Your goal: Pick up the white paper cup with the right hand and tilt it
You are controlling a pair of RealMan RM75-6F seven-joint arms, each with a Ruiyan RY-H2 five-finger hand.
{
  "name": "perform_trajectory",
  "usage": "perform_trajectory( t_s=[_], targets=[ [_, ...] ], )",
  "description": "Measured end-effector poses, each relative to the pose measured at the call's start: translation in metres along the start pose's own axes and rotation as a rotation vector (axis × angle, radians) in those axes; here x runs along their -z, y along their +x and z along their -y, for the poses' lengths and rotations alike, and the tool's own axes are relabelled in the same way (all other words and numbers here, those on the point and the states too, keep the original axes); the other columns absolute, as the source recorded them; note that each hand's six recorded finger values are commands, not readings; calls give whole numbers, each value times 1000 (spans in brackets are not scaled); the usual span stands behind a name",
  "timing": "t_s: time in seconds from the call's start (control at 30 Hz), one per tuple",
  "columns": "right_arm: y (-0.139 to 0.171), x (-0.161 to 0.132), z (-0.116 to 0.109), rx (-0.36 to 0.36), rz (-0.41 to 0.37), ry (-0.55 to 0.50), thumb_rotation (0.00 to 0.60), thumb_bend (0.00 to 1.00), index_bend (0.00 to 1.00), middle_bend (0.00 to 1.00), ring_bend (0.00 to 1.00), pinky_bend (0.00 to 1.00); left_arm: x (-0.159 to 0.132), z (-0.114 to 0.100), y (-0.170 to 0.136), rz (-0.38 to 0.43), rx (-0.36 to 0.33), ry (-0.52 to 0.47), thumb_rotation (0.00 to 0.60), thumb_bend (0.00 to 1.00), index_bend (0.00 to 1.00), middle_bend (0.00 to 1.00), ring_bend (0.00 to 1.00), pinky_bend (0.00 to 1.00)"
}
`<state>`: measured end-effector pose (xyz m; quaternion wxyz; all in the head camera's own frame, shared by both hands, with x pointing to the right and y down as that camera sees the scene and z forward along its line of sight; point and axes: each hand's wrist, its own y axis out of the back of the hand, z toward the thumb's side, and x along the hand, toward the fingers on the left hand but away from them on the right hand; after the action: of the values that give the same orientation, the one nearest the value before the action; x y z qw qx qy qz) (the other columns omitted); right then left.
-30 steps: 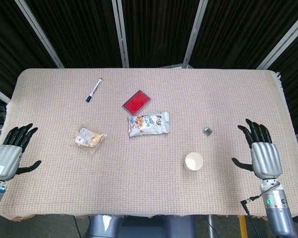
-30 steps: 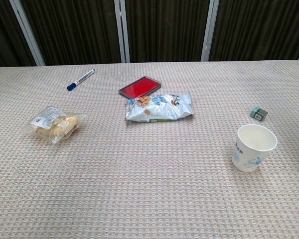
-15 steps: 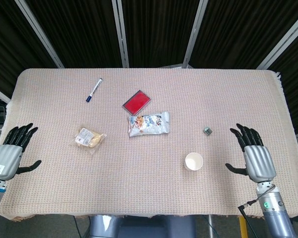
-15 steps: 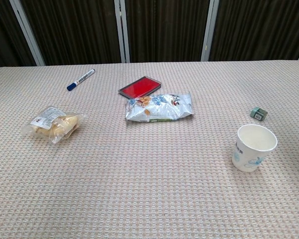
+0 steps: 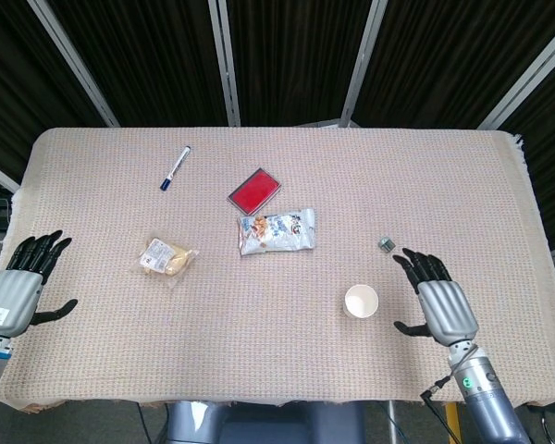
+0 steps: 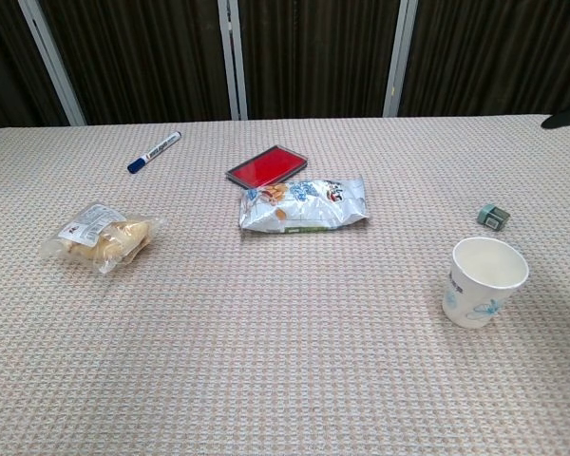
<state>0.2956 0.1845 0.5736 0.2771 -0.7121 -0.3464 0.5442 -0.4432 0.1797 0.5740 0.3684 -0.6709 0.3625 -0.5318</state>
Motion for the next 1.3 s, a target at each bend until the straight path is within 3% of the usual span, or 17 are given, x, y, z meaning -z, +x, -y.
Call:
perform_trajectory(
  t_s=[0.23, 0.57, 1.1, 1.3],
  targets=[
    [-13, -20, 28, -64, 0, -10, 600, 32, 177, 0, 0, 0, 0, 0, 0, 2, 2, -2, 600, 157, 0, 0, 0, 0],
    [-27, -40, 53, -97, -5, -24, 600, 36, 182, 0, 0, 0, 0, 0, 1, 3, 4, -3, 600, 157, 0, 0, 0, 0],
    [-46, -37, 77, -149, 56, -8, 600, 151, 242, 0, 0, 0, 0, 0, 2, 3, 7, -2, 600, 158, 0, 0, 0, 0],
    [-49, -32, 82, -163, 80, -6, 600, 219, 328, 0, 0, 0, 0, 0, 2, 3, 7, -1, 600, 157, 0, 0, 0, 0]
  ],
)
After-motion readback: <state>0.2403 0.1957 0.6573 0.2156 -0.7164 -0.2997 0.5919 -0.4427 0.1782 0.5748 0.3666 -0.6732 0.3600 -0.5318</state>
